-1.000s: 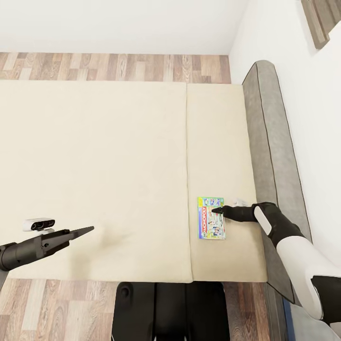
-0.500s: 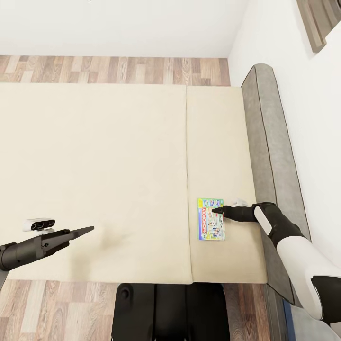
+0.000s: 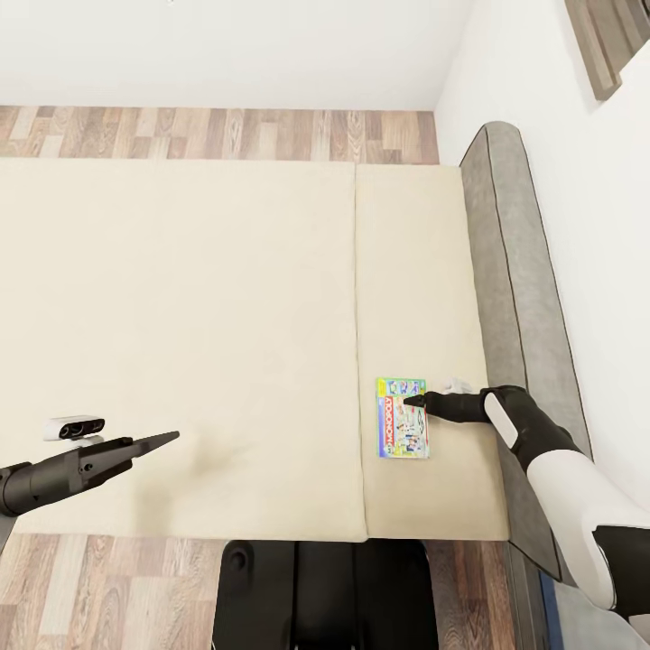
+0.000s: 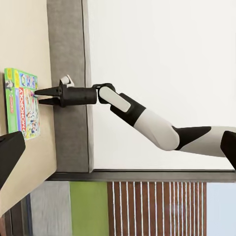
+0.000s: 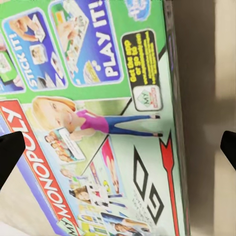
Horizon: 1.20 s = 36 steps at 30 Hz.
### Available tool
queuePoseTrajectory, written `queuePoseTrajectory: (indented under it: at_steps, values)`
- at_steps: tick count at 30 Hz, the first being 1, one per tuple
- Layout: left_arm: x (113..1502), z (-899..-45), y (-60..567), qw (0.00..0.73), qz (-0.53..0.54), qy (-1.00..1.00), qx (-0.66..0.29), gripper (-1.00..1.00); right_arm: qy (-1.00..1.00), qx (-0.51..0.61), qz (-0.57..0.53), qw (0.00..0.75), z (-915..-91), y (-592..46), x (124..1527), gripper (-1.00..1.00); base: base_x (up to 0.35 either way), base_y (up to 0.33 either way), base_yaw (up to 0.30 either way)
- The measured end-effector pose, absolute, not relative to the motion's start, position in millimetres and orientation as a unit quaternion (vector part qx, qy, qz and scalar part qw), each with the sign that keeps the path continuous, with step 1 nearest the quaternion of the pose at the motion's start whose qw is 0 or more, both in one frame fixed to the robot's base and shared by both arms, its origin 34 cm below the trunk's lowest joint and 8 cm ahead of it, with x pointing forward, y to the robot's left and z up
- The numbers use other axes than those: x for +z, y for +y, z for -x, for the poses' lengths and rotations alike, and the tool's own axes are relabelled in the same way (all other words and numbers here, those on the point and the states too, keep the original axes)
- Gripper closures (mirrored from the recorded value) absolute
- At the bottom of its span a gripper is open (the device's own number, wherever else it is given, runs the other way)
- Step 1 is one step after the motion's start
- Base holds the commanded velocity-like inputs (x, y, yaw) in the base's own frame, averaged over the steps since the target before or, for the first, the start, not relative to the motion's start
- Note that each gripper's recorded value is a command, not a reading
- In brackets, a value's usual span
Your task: Put all the toys in the child's room - the three board games (two on the bed and one on the table), the two jigsaw puzzles on the table, and the tennis ball on the table - inside the toy box on the table in the child's room.
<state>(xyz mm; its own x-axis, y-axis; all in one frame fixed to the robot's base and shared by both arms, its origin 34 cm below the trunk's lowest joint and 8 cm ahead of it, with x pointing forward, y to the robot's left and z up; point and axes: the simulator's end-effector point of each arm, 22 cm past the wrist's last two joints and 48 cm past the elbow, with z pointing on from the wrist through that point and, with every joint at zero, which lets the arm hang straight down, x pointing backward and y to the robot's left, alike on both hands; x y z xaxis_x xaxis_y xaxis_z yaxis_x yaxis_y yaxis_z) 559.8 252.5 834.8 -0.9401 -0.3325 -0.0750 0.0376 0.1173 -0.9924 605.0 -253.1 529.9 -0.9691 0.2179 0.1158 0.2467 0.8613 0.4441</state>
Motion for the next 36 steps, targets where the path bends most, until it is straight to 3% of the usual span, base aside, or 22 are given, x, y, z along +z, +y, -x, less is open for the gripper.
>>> queuePoseTrajectory:
  at_steps: [36]
  values:
    - [838, -561, 252, 0.143, 0.098, 0.734, -0.657, -1.00, -0.960, -0.256, 0.116, 0.020, -611, -222, 533, -1.00, 0.000, 0.000, 0.000]
